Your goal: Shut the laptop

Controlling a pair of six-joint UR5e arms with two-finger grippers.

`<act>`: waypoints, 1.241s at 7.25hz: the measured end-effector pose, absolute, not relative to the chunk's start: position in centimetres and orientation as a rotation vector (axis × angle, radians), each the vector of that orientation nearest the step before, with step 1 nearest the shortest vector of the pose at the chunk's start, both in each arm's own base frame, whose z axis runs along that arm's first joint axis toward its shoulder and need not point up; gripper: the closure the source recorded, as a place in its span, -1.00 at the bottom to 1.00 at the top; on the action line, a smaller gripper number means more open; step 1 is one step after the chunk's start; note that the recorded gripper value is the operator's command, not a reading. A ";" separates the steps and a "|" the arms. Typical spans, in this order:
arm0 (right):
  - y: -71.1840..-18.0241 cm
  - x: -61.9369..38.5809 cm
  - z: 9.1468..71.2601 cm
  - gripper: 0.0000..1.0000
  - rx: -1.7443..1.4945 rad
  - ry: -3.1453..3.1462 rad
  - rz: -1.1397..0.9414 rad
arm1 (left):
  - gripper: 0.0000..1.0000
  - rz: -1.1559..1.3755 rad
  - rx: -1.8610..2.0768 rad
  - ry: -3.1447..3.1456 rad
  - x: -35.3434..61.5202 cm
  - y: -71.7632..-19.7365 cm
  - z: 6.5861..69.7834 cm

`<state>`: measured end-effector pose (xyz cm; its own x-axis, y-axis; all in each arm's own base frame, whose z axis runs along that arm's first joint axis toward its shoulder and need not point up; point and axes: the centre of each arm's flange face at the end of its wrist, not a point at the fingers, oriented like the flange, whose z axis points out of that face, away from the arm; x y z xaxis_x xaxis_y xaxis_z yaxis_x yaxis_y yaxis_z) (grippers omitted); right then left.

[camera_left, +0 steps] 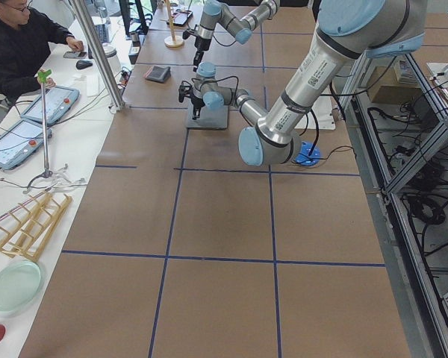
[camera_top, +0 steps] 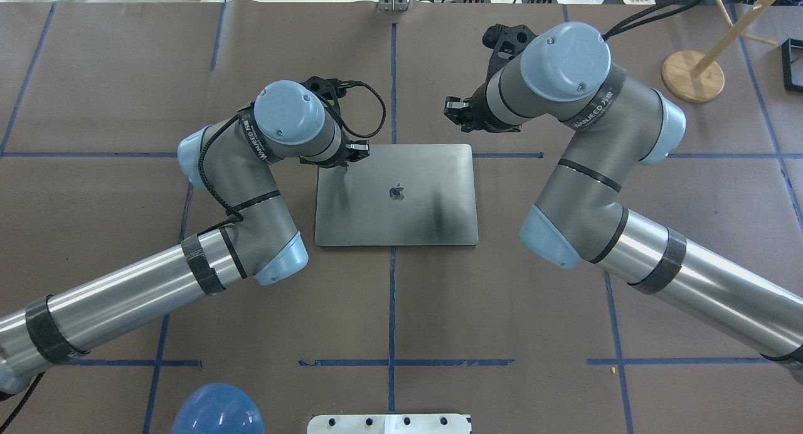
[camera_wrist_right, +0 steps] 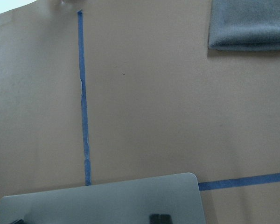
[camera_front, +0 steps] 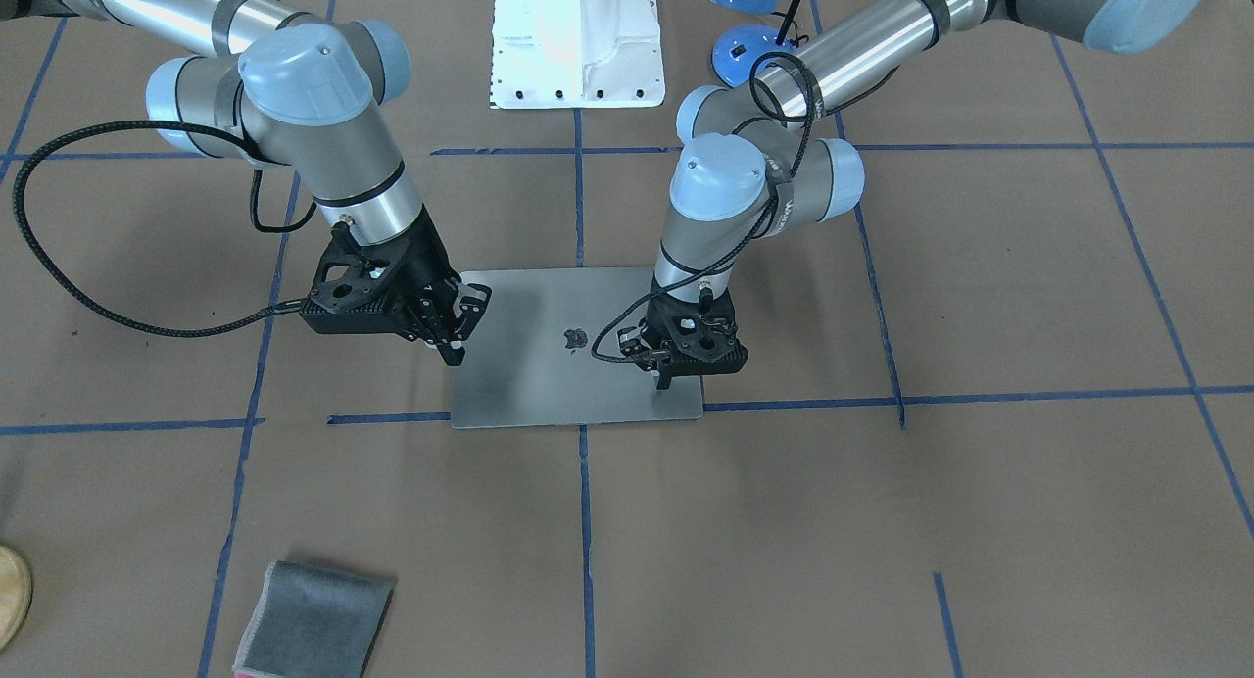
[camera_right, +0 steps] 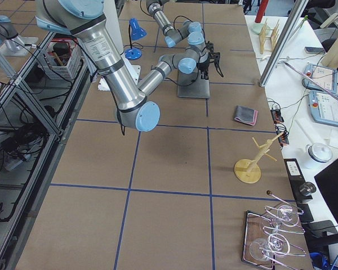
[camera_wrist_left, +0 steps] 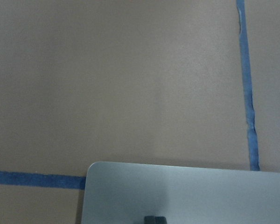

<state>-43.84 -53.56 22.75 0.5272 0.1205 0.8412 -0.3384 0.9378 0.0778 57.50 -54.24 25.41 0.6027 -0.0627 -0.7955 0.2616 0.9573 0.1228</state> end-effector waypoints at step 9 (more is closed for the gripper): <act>-50.6 -21.1 34.9 -1.00 0.199 -0.880 0.024 | -1.00 -0.152 0.093 0.993 34.2 -58.4 27.4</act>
